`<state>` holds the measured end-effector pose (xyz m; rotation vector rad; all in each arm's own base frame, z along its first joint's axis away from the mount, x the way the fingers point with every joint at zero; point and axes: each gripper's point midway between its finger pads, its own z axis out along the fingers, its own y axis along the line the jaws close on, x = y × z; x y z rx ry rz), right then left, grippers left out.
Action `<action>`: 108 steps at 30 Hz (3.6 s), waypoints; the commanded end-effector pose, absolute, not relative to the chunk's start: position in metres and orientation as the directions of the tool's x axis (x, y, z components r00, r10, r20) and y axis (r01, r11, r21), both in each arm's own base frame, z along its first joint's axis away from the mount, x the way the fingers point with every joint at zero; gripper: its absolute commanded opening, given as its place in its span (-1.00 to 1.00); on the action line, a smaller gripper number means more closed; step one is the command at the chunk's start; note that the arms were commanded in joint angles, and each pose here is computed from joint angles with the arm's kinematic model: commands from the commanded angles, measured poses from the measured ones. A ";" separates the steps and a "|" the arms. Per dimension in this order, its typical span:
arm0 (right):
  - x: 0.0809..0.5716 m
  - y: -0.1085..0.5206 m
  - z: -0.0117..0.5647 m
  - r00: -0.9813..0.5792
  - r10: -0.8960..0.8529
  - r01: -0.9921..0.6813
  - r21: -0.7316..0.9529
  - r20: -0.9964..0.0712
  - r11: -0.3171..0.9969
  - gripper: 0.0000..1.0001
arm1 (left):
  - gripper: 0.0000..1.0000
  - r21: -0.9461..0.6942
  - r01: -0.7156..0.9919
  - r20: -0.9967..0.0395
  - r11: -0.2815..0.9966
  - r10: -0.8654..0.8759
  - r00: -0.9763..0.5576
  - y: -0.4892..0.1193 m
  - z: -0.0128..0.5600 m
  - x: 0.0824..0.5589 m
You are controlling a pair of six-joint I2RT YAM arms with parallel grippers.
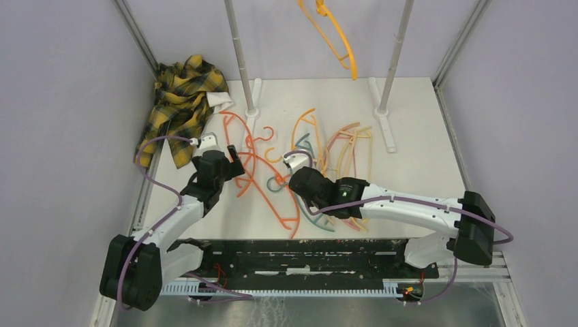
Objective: Organize the hangers
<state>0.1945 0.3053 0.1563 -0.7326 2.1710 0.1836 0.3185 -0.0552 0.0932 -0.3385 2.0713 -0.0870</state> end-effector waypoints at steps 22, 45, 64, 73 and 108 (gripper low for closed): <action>0.284 0.348 0.384 -0.421 0.239 -0.600 0.466 -0.875 0.650 -0.99 | 0.98 -0.271 -0.247 -0.855 0.931 -0.350 -0.382 -0.051 0.115 0.324; 0.400 0.368 0.517 -0.530 0.652 -0.654 0.751 -0.541 0.091 -0.98 | 0.98 -0.249 -0.250 -0.860 0.936 -0.333 -0.387 -0.050 0.120 0.327; 0.429 0.314 0.532 -0.452 0.755 -0.642 0.761 -0.476 0.096 -0.98 | 0.98 -0.239 -0.253 -0.856 0.938 -0.326 -0.401 -0.050 0.114 0.330; 0.458 0.292 0.493 -0.461 0.797 -0.529 0.842 -0.390 0.106 -0.98 | 0.98 -0.219 -0.263 -0.858 0.940 -0.314 -0.407 -0.047 0.111 0.329; 0.340 0.149 0.368 -0.197 0.426 -0.221 0.463 -0.883 0.858 0.95 | 0.98 -0.190 -0.264 -0.835 0.946 -0.297 -0.464 -0.051 0.083 0.333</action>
